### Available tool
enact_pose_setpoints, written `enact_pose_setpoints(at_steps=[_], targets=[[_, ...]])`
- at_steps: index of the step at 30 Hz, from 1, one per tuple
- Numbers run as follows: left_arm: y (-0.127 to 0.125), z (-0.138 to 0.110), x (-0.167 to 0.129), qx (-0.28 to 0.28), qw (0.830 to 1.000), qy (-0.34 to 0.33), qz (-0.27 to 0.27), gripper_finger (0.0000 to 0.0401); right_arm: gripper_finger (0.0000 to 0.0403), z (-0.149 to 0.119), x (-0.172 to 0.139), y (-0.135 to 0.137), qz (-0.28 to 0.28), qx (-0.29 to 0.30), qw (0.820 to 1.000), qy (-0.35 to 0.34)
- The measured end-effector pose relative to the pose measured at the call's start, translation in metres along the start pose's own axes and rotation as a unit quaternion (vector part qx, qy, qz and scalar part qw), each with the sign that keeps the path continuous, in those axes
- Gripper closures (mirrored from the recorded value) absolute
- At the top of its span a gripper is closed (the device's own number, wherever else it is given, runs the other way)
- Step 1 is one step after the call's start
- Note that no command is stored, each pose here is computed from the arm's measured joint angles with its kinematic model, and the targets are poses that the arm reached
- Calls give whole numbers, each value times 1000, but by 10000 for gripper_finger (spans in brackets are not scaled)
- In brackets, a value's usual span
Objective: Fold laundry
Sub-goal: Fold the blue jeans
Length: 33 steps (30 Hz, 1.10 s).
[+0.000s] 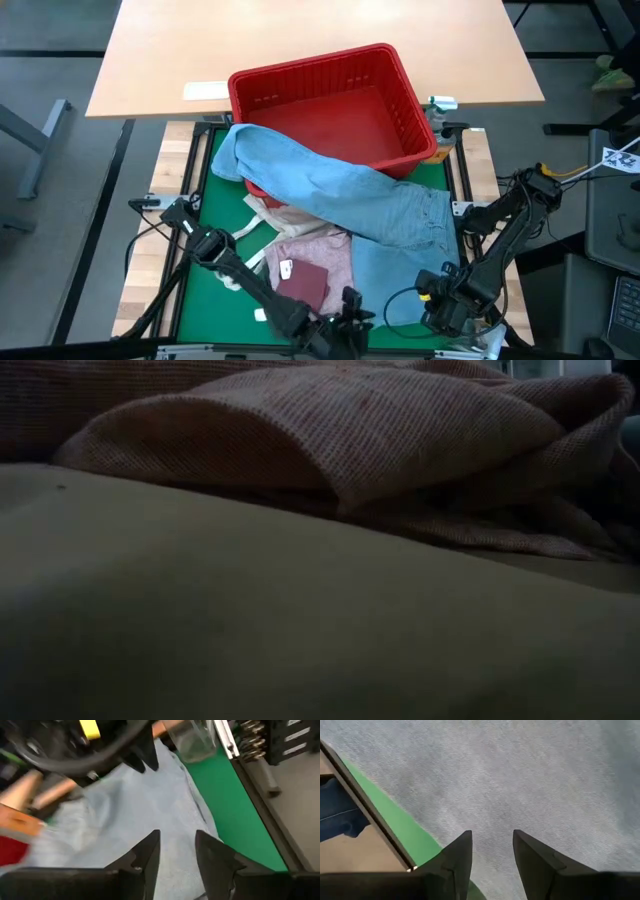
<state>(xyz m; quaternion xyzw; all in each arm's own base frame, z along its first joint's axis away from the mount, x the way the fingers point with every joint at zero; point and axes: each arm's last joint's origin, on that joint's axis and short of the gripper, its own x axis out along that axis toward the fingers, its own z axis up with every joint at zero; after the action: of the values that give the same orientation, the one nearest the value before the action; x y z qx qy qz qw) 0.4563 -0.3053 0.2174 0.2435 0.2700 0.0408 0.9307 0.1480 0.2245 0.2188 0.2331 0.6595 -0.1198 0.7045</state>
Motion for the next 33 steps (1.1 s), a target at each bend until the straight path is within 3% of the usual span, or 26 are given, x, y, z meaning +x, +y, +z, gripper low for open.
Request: enact_pose_setpoints(at_steps=[4, 8, 15, 25, 29, 33], targets=[[6, -14, 19, -34, 997, 24, -70, 283, 260, -1, 6, -3, -9, 11, 1000, 9], [5, -34, 34, -27, 991, 57, -117, 283, 260, -3, 14, -10, -28, 28, 999, 35], [-2, -57, 43, -19, 988, 88, -128, 283, 260, -10, 34, -30, -74, 86, 984, 134], [-2, -51, 40, -25, 987, 83, -138, 283, 260, -12, 32, -27, -62, 74, 981, 171], [4, -31, 30, -32, 987, 66, -141, 283, 260, -10, 20, -18, -45, 49, 988, 142], [18, -12, 19, -33, 988, 63, -139, 283, 260, -6, 0, -13, -64, 39, 992, 97]])
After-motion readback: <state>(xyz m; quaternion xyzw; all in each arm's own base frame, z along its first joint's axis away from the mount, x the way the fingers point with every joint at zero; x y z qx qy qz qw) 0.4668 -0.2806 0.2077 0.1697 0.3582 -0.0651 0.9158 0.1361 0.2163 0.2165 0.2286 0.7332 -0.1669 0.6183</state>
